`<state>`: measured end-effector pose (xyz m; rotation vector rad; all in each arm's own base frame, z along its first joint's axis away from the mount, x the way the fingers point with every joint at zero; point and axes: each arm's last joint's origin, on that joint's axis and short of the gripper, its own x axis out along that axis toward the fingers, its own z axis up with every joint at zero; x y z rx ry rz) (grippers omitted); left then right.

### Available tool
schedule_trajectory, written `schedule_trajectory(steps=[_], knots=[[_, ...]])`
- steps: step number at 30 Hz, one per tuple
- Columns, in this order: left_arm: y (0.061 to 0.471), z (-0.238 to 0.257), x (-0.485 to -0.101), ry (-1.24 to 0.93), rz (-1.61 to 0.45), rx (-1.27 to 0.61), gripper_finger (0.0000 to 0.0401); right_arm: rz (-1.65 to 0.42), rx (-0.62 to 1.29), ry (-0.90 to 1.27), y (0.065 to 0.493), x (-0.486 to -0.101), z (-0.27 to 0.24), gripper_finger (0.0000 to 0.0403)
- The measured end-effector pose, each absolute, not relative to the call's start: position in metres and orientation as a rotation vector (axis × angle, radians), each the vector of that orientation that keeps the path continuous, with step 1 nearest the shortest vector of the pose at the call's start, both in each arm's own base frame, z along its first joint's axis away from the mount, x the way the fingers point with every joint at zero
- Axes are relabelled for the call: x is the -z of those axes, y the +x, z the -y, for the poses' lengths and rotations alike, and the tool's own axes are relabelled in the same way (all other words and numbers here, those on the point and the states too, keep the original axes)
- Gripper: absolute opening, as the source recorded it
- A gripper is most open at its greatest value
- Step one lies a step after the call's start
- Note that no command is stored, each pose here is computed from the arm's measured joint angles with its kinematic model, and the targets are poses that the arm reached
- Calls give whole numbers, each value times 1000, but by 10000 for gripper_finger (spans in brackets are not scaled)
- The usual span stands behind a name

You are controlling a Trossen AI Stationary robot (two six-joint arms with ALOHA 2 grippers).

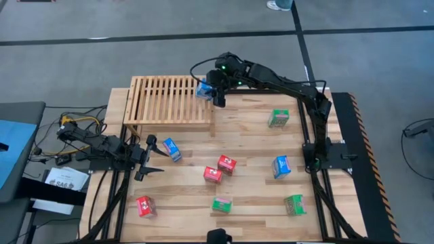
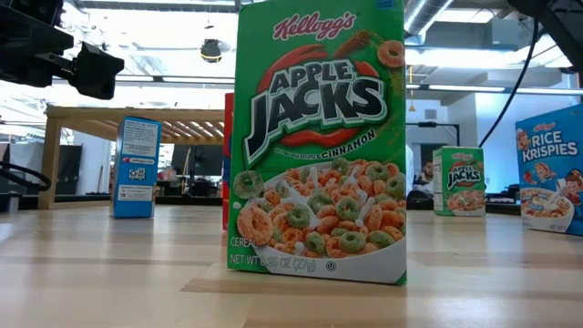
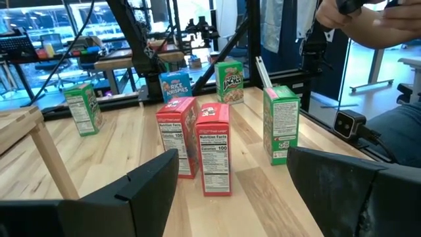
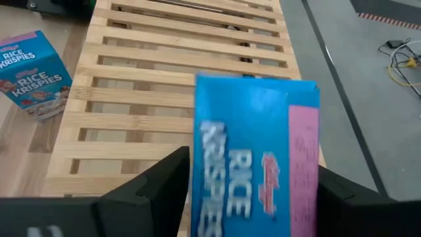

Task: Stack cereal on shelf
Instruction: Put the middle blue cereal box on the shelf

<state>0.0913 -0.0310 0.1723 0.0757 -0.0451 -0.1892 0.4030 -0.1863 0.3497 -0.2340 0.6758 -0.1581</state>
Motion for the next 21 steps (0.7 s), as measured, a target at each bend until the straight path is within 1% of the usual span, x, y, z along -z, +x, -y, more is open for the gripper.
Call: schedule_trajectory(steps=[4, 14, 21], knots=[[91, 31, -172, 73, 45, 189, 275, -663, 162, -238, 404, -351, 187, 258], [91, 31, -172, 77, 45, 189, 275, -651, 195, -252, 404, -353, 189, 302], [91, 31, -172, 77, 45, 189, 275, -645, 217, -249, 397, -365, 191, 308]])
